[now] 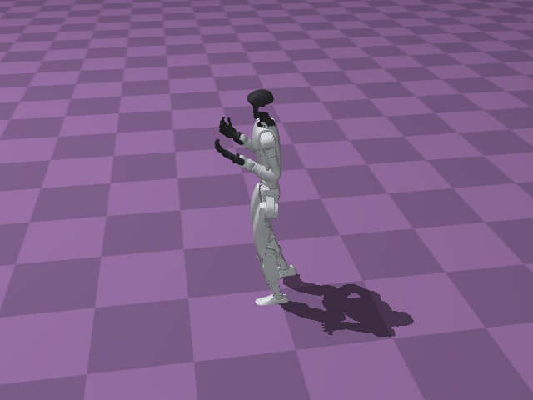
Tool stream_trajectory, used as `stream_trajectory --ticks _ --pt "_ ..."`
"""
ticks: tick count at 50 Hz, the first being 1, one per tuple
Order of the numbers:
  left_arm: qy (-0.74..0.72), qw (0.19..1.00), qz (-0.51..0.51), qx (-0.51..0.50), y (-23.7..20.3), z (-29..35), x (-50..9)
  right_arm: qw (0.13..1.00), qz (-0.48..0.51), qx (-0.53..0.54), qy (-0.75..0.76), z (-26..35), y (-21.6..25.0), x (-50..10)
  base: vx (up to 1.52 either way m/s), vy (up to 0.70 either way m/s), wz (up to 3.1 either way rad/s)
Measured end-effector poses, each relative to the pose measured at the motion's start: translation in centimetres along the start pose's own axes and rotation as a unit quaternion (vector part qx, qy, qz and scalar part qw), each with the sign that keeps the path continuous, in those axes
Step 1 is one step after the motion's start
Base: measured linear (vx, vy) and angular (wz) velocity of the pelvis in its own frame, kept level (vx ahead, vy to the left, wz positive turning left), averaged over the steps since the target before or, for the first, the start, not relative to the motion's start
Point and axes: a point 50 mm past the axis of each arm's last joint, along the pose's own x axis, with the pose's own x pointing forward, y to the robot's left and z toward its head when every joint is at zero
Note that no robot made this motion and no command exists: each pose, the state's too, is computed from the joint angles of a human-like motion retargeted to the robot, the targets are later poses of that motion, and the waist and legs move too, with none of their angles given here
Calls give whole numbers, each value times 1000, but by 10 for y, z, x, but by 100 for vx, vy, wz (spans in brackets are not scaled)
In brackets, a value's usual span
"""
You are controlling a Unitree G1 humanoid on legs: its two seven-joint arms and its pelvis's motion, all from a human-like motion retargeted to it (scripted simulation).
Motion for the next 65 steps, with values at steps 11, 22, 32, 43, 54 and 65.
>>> stream_trajectory --ticks 11,22,32,43,54,65 --pt "-110 983 -90 116 -34 52 7 998 10 -13 53 29 -15 -25 0 -4 30" --pt "-41 996 49 69 9 18 5 992 -94 -50 74 -19 -45 -15 -14 -11 -1" --pt "-74 970 2 233 -20 64 -16 989 100 -107 -28 7 10 24 9 1 -14" --pt "-28 963 23 266 7 24 9 989 -65 -29 127 -47 -38 -22 -7 6 22" --pt "-76 959 -73 262 -36 32 14 995 17 -86 50 29 -19 -19 4 -1 23" --pt "-68 962 81 251 13 44 -4 995 -4 -92 45 2 -36 8 -7 -1 -31"
